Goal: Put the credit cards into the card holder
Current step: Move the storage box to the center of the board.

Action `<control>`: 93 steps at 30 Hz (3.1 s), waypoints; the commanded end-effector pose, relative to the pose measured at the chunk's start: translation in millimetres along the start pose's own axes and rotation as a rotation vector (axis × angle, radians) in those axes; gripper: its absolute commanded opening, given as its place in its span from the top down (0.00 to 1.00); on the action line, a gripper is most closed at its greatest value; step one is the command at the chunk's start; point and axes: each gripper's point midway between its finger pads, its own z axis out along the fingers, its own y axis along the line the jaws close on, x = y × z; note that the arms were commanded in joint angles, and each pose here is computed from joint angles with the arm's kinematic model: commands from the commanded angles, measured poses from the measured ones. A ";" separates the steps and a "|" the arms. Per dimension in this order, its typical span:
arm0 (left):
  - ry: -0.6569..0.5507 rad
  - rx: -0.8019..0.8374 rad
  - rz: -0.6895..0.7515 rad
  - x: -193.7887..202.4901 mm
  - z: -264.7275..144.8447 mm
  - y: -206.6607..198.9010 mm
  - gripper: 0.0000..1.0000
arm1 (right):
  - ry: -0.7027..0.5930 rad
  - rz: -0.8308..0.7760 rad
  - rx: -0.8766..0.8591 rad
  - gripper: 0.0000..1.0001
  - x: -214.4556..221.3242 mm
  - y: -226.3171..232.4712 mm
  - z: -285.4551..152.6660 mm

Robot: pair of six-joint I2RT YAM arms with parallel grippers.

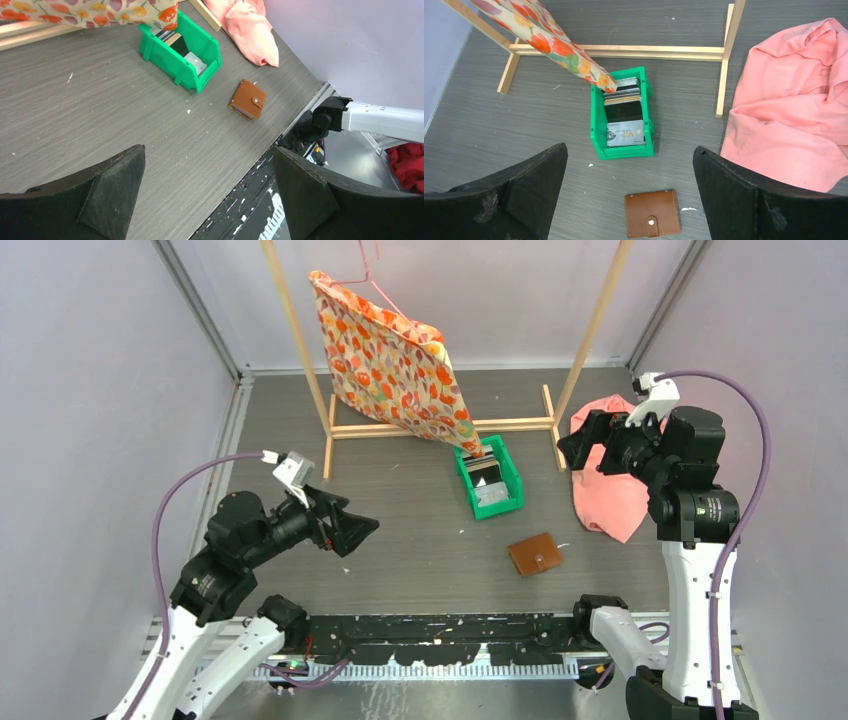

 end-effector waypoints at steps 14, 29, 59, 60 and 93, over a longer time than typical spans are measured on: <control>-0.012 0.151 -0.357 31.9 60.2 -1.6 0.01 | 0.129 -0.217 -0.318 0.00 62.5 21.5 27.2; 0.133 -0.416 -0.422 86.9 226.4 39.4 0.38 | 0.225 -0.211 -0.213 0.00 125.3 -22.9 73.3; 0.282 -0.704 -0.366 126.4 279.1 74.7 0.89 | 0.222 -0.218 -0.205 0.00 127.3 -23.1 69.3; 0.273 -0.711 -0.350 123.2 270.4 76.7 0.92 | 0.222 -0.217 -0.207 0.00 127.3 -22.8 69.3; 0.141 -1.017 -0.324 73.4 40.4 207.0 0.95 | 0.240 -0.211 -0.236 0.00 131.4 -19.2 69.7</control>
